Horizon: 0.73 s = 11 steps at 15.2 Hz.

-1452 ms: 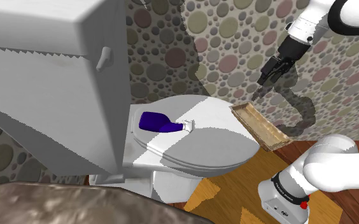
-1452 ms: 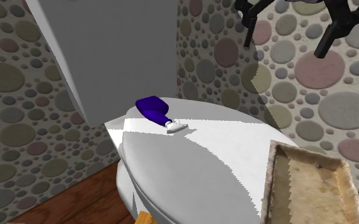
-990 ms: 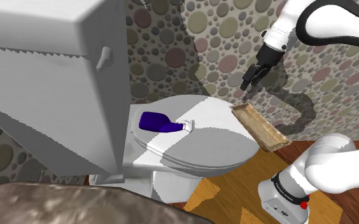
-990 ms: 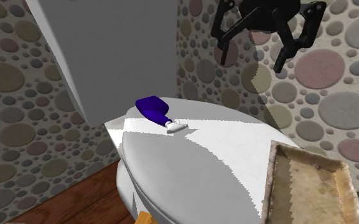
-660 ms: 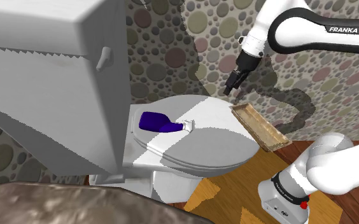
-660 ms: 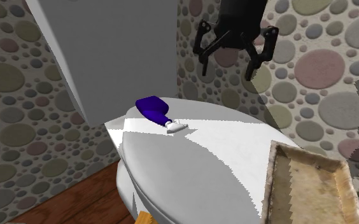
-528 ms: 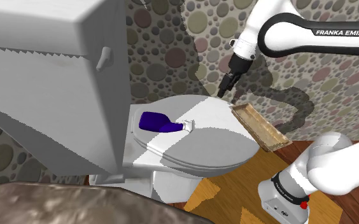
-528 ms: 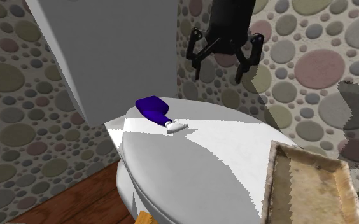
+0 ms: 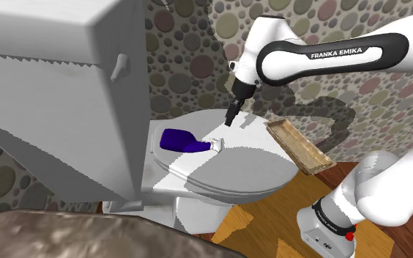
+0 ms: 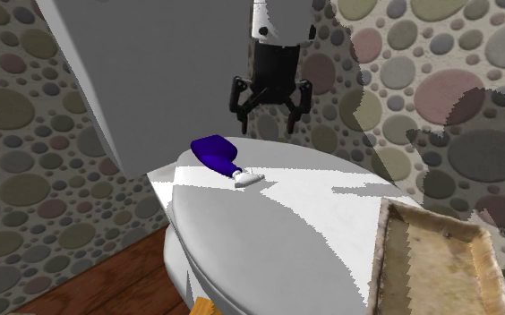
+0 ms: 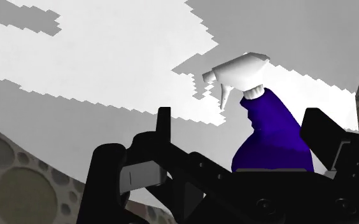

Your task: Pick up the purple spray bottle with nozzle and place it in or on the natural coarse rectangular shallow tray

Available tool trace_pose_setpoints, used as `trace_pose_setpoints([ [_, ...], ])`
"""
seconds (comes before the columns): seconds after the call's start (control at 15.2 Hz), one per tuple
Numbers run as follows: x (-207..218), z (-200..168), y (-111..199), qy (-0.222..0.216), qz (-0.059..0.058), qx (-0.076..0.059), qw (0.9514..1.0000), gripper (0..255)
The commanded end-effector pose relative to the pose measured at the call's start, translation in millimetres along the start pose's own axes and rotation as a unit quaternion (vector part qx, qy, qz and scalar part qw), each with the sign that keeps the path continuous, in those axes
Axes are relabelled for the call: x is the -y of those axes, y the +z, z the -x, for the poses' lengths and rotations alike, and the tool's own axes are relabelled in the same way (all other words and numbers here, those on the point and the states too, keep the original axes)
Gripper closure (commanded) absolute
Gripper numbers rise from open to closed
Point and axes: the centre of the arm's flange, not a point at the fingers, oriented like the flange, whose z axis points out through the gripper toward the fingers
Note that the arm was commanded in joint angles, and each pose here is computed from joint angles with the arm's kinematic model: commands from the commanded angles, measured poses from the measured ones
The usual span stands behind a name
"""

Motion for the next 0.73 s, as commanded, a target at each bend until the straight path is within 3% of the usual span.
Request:
trace_pose_setpoints([
  [0.0, 15, -17, 14, -0.029, -0.001, 0.004, 0.9996, 0],
  [0.66, 84, -80, 94, -0.153, -0.004, 0.023, 0.9880, 0],
])
